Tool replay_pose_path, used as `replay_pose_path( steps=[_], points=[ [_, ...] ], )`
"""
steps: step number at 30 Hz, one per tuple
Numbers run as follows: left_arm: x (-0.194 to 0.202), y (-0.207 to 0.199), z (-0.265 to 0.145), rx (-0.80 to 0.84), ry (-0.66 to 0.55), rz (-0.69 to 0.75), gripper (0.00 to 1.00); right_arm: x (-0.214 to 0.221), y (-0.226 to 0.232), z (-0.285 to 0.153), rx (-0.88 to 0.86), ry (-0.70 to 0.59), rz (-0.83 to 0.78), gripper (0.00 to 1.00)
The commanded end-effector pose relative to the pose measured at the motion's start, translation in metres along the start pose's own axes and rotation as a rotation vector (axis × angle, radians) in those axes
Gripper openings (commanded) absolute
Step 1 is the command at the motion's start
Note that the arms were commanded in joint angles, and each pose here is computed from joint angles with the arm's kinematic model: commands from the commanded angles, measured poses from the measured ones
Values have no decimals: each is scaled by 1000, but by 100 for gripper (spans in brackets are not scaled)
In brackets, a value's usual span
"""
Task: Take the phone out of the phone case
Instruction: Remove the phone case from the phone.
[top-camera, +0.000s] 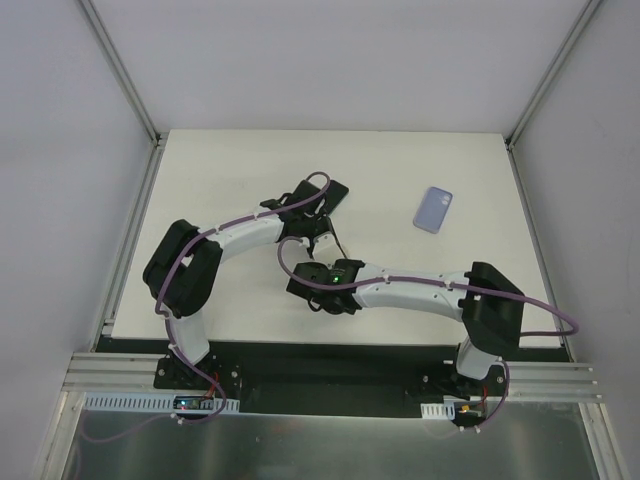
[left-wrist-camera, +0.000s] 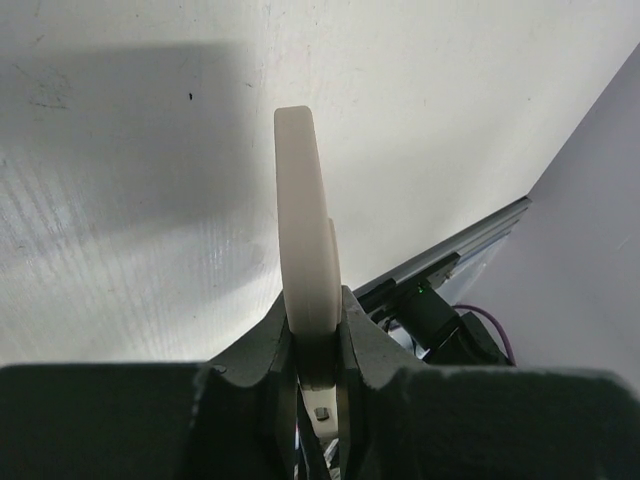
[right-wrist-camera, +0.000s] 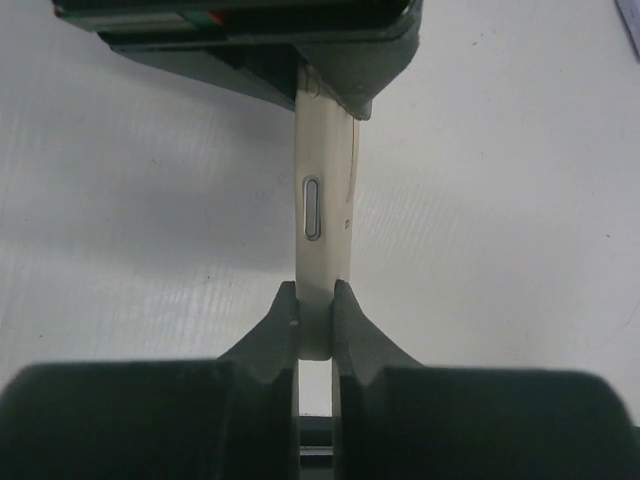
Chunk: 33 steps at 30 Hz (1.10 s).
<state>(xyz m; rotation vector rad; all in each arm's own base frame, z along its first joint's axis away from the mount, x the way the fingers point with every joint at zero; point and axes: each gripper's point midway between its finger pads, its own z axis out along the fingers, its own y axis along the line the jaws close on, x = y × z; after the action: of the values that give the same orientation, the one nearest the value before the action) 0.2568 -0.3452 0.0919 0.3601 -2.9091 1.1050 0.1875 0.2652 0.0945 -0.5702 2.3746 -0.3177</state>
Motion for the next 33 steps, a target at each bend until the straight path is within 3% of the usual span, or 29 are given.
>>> replay_pose_path(
  steps=[1, 3, 6, 7, 10, 11, 13, 14, 18, 20, 21, 22, 23, 25, 26, 33],
  points=[
    [15, -11, -17, 41, 38, 39, 0, -19, -24, -3, 129, -71, 68, 1],
    [17, -13, -16, 48, 53, 40, 0, -17, -31, -5, 150, -72, 74, 1],
    [18, -18, -16, 58, 59, 49, 25, -17, -37, -11, 131, -91, 134, 2],
    [17, -22, -18, 69, 56, 59, 45, -11, -41, -8, 133, -80, 144, 1],
    [13, -34, -25, 96, 37, 85, 66, -3, -48, -7, 94, -69, 229, 1],
    [13, -40, -28, 113, 34, 104, 79, -9, -49, -11, 55, -90, 286, 2],
    [10, -54, -37, 153, 19, 181, 86, 3, -52, -4, 20, -59, 332, 1],
    [10, -60, -43, 171, 6, 207, 96, -4, -54, -8, -20, -82, 386, 1],
    [-3, -57, -66, 208, -39, 238, 99, -9, -57, -11, -174, -109, 527, 1],
    [-8, -62, -82, 390, 14, 238, 99, -17, -51, -20, -310, -150, 611, 1],
    [-12, -64, -88, 455, 20, 162, 99, -20, -55, -19, -342, -162, 656, 1],
    [-8, -41, -81, 475, 29, 111, 99, -24, -54, -21, -391, -176, 690, 1],
    [-23, -52, -94, 590, -38, 176, 99, -44, -48, -38, -524, -232, 745, 1],
    [-13, -43, -96, 656, 13, 155, 95, -45, -53, -34, -579, -246, 809, 1],
    [-13, -49, -101, 715, -11, 216, 95, -56, -49, -46, -668, -276, 828, 1],
    [0, -59, -115, 920, 30, 276, 93, -94, -55, -69, -896, -325, 912, 2]
  ],
)
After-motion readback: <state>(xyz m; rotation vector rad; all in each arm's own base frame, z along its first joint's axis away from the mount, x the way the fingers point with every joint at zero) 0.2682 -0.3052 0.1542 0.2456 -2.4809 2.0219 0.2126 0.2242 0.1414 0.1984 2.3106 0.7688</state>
